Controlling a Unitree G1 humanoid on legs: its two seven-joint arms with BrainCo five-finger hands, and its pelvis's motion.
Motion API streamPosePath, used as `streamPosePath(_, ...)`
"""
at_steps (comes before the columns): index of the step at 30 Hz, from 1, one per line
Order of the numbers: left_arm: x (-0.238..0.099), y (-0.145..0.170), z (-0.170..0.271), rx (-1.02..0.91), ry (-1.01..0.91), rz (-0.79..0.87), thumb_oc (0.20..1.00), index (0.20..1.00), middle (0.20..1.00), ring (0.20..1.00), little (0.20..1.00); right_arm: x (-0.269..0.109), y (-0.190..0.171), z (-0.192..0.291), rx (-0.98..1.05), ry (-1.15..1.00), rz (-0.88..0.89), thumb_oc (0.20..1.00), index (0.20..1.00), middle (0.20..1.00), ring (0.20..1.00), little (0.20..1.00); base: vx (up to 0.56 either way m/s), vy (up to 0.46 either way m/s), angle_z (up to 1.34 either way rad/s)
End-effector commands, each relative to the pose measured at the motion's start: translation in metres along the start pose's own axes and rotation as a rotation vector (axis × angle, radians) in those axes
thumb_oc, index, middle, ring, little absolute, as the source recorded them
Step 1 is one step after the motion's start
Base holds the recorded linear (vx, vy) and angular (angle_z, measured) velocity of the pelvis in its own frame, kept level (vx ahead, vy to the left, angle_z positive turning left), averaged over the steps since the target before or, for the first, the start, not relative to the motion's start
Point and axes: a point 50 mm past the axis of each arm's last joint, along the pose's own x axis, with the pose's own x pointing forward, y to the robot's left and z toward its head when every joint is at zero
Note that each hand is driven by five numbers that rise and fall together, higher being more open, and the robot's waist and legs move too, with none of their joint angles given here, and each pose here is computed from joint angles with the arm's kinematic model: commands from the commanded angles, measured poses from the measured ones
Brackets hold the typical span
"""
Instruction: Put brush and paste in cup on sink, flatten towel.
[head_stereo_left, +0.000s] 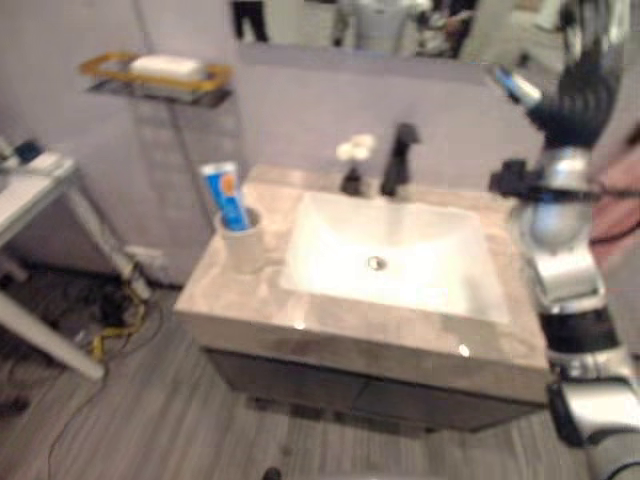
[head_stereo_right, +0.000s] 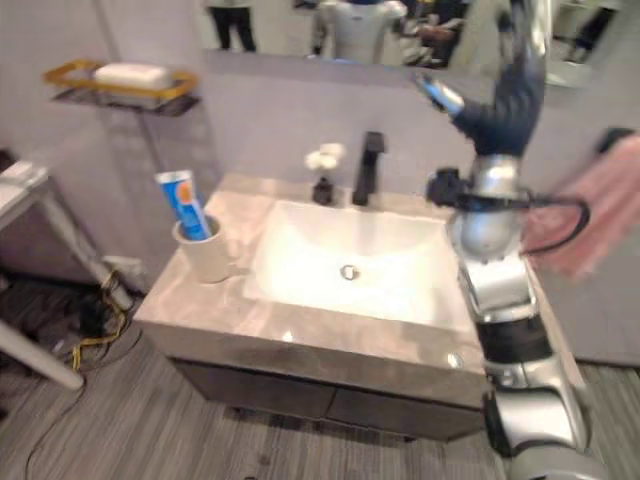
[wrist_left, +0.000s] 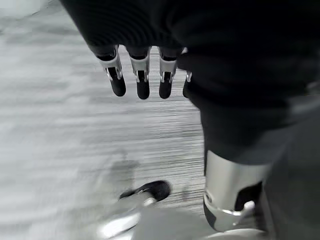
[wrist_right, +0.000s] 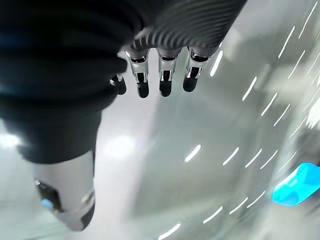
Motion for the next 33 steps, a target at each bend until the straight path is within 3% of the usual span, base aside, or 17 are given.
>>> streamPosePath(1,0.004,0.005,0.007,0.075,-0.012,0.011,1.0,1.0,1.0,1.0,1.0,0.011,-0.006,0.013,-0.093,-0.125,-0.118,1.0,1.0,1.0,1.0,1.0,-0.03,-0.077,-0.29)
streamPosePath(6,0.002,-0.005,0.008,0.13,-0.03,-0.023,1.0,1.0,1.0,1.0,1.0,-0.035,-0.077,-0.04,-0.395,0.117,-0.287,1.0,1.0,1.0,1.0,1.0,0.0,-0.089,-0.45)
streamPosePath(11,0.003,-0.004,0.019,0.149,-0.082,-0.019,1.0,1.0,1.0,1.0,1.0,-0.076,-0.102,-0.071,-0.411,0.33,-0.354,1.0,1.0,1.0,1.0,1.0,0.0,-0.046,-0.05)
streamPosePath(16,0.004,-0.002,0.034,0.163,-0.151,-0.013,1.0,1.0,1.0,1.0,1.0,-0.167,-0.142,-0.118,-0.503,0.763,-0.451,1.0,1.0,1.0,1.0,1.0,0.0,-0.014,0.02)
streamPosePath(20,0.005,0.002,0.047,0.14,-0.199,-0.016,1.0,1.0,1.0,1.0,1.0,-0.251,-0.172,-0.138,-0.549,1.168,-0.64,1.0,1.0,1.0,1.0,1.0,0.0,0.001,0.02)
streamPosePath(21,0.005,0.003,0.051,0.144,-0.221,-0.021,1.0,1.0,1.0,1.0,1.0,-0.272,-0.176,-0.14,-0.579,1.279,-0.621,1.0,1.0,1.0,1.0,1.0,-0.01,0.005,0.09)
streamPosePath(24,0.004,0.002,0.051,0.15,-0.225,-0.022,1.0,1.0,1.0,1.0,1.0,-0.29,-0.177,-0.141,-0.584,1.366,-0.61,1.0,1.0,1.0,1.0,1.0,-0.01,0.003,0.09)
streamPosePath(25,0.004,0.003,0.056,0.152,-0.257,-0.028,1.0,1.0,1.0,1.0,1.0,-0.32,-0.179,-0.139,-0.59,1.531,-0.584,1.0,1.0,1.0,1.0,1.0,-0.02,0.006,0.05)
streamPosePath(28,0.002,0.006,0.068,0.143,-0.325,-0.041,1.0,1.0,1.0,1.0,1.0,-0.349,-0.169,-0.137,-0.575,1.715,-0.467,1.0,1.0,1.0,1.0,1.0,-0.03,0.008,0.06)
streamPosePath(30,-0.007,0.015,0.091,0.125,-0.465,-0.062,1.0,1.0,1.0,1.0,1.0,-0.368,-0.158,-0.134,-0.547,1.82,-0.315,1.0,1.0,1.0,1.0,1.0,-0.04,0.006,0.03)
streamPosePath(31,-0.022,0.029,0.109,0.187,-0.636,-0.095,1.0,1.0,1.0,1.0,1.0,-0.381,-0.153,-0.131,-0.501,1.892,-0.187,1.0,1.0,1.0,1.0,1.0,0.0,0.0,0.0)
streamPosePath(32,-0.023,0.031,0.108,0.188,-0.634,-0.095,1.0,1.0,1.0,1.0,1.0,-0.382,-0.153,-0.13,-0.5,1.894,-0.186,1.0,1.0,1.0,1.0,1.0,0.0,0.0,0.0)
streamPosePath(33,-0.039,0.053,0.114,0.16,-0.731,-0.151,1.0,1.0,1.0,1.0,1.0,-0.4,-0.155,-0.12,-0.461,1.989,-0.105,1.0,1.0,1.0,1.0,1.0,0.0,0.002,0.07)
